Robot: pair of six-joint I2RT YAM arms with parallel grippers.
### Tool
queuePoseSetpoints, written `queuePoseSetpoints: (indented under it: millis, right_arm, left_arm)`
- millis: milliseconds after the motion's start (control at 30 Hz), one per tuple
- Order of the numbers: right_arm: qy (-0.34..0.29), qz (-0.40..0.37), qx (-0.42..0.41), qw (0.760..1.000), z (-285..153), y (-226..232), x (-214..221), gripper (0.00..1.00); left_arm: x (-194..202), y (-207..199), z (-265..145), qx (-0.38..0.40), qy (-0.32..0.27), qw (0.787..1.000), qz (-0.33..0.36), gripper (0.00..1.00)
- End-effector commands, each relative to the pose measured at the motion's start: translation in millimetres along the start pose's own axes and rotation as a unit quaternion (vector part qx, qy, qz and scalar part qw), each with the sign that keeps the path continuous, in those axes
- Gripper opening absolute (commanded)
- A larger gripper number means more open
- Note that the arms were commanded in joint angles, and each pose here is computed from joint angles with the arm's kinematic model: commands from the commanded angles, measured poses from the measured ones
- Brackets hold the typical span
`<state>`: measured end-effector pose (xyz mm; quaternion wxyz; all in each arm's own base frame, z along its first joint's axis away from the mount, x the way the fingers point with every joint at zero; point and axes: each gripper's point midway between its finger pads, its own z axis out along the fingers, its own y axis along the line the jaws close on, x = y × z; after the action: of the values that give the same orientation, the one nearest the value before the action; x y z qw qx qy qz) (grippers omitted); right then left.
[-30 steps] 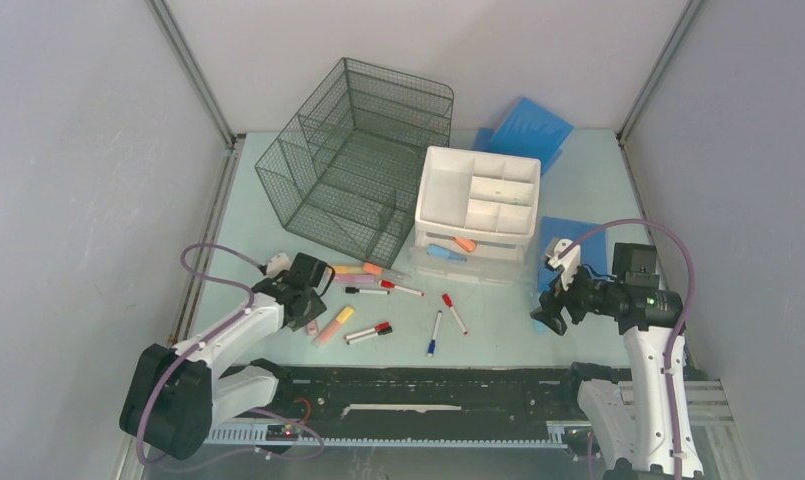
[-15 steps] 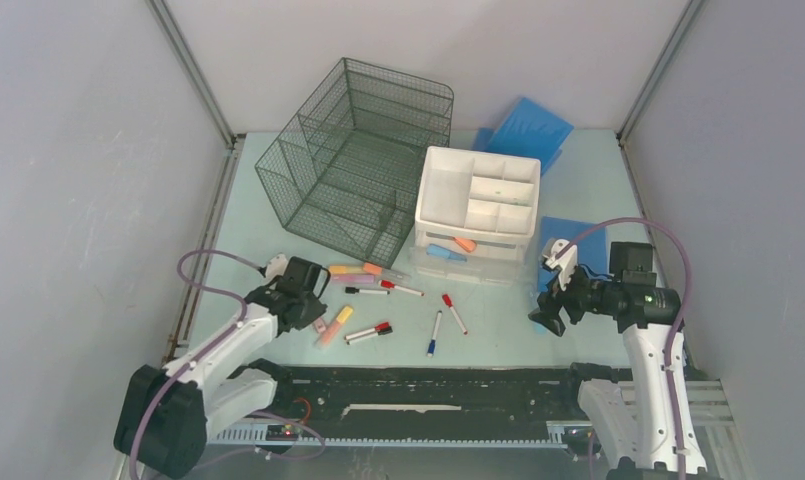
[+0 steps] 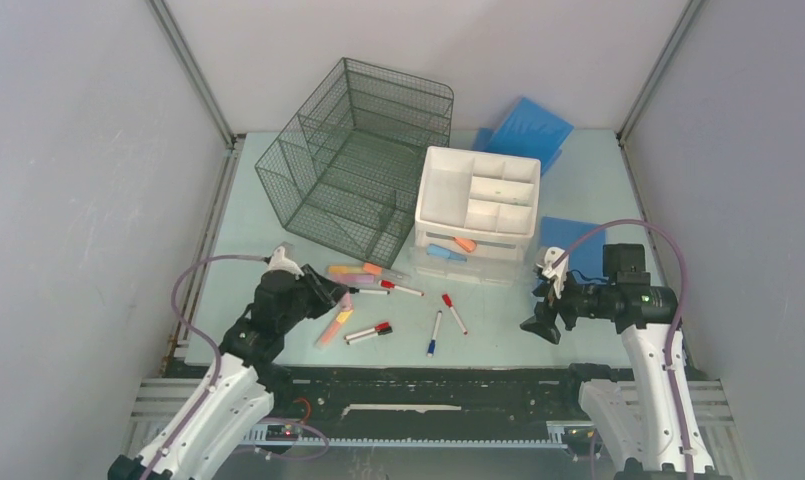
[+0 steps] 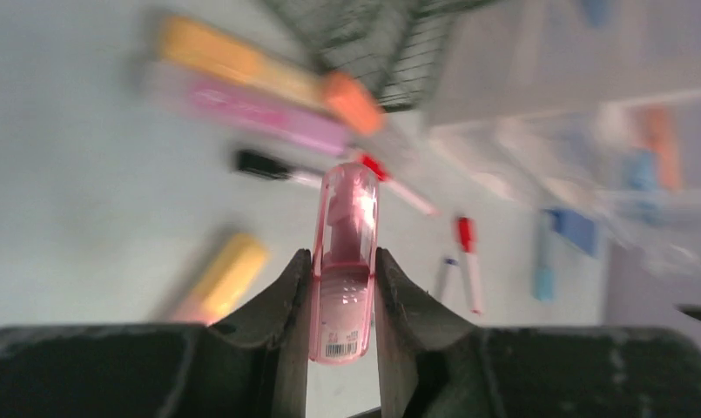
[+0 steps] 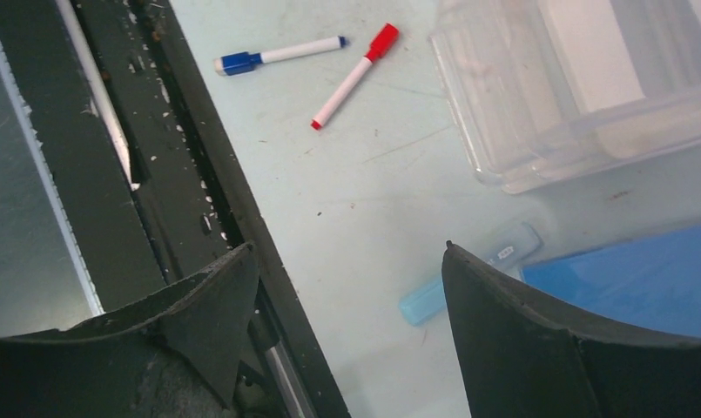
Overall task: Organize the desk
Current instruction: Pick up the stationery from the center of the board, then place the stationery in the drawer.
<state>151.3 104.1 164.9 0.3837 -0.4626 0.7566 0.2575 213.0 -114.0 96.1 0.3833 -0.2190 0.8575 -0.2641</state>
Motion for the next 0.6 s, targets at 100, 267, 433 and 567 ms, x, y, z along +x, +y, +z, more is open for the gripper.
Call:
queuePoseSetpoints:
  millis: [100, 267, 433, 567]
  right_arm:
    - [-0.041, -0.043, -0.053, 0.997, -8.5, 28.2, -22.9, 0.85]
    - [-0.064, -0.059, -0.082, 0.993, -14.0, 42.3, -41.0, 0.85]
    - [-0.091, -0.053, -0.142, 0.984, -13.7, 63.4, -67.1, 0.84]
    - [-0.095, -0.054, -0.189, 0.976, -17.8, 79.6, -88.3, 0.84]
  left_arm:
    - [-19.1, -138.7, -67.2, 0.363, -0.053, 0.929, 0.052, 0.0]
    - [-25.4, -189.4, -106.3, 0.456, -0.087, 0.884, 0.058, 0.0]
    - [-29.0, -232.0, -122.6, 0.483, -0.116, 0.866, 0.05, 0.0]
    - [-41.1, -265.9, -132.5, 0.49, -0.163, 0.856, 0.03, 0.0]
